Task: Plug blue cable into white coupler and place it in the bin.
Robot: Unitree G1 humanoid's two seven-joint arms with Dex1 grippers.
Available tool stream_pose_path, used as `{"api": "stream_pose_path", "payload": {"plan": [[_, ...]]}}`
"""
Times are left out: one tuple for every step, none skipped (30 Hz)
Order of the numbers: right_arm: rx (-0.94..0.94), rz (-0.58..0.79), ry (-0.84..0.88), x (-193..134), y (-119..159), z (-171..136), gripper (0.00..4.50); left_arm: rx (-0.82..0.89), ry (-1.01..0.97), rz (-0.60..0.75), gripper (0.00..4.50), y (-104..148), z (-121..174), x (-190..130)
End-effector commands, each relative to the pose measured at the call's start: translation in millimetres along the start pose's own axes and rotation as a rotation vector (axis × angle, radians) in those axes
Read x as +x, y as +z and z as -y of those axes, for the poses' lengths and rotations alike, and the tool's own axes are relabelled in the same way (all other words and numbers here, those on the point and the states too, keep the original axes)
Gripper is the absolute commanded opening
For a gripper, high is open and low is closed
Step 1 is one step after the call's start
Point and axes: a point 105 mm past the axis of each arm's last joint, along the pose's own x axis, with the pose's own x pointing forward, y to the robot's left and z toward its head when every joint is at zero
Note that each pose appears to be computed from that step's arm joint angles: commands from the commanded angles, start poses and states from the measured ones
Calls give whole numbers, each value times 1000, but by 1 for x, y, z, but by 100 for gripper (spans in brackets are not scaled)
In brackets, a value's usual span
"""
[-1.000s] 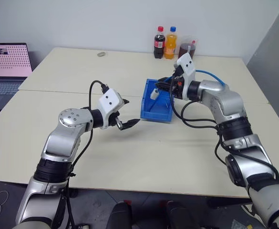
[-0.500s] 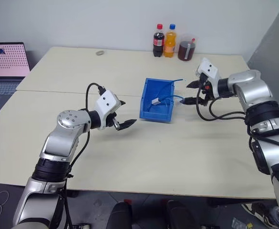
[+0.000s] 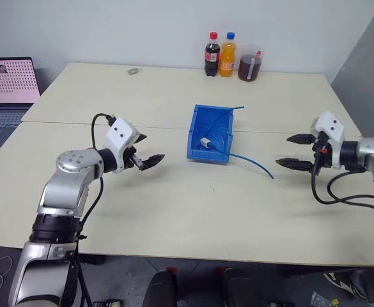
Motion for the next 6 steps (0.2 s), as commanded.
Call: {"api": "stream_pose_path", "payload": {"plan": [[17,118,7,-4,26,-24,447,14,6,73,450,22,-3,-18],[29,124,3,-3,25,-26,447,6,-4,76,450,22,-2,-19],[41,130,2,-2,26,-28,447,-1,-17,82,450,23,0,-20],[47,132,3,0,26,-30,447,-8,-26,90,450,24,2,-20],[50,132,6,1,26,-31,447,-8,-38,98,450,24,4,-20],[51,131,9,3,26,-32,447,-4,-59,106,450,25,7,-21]]}}
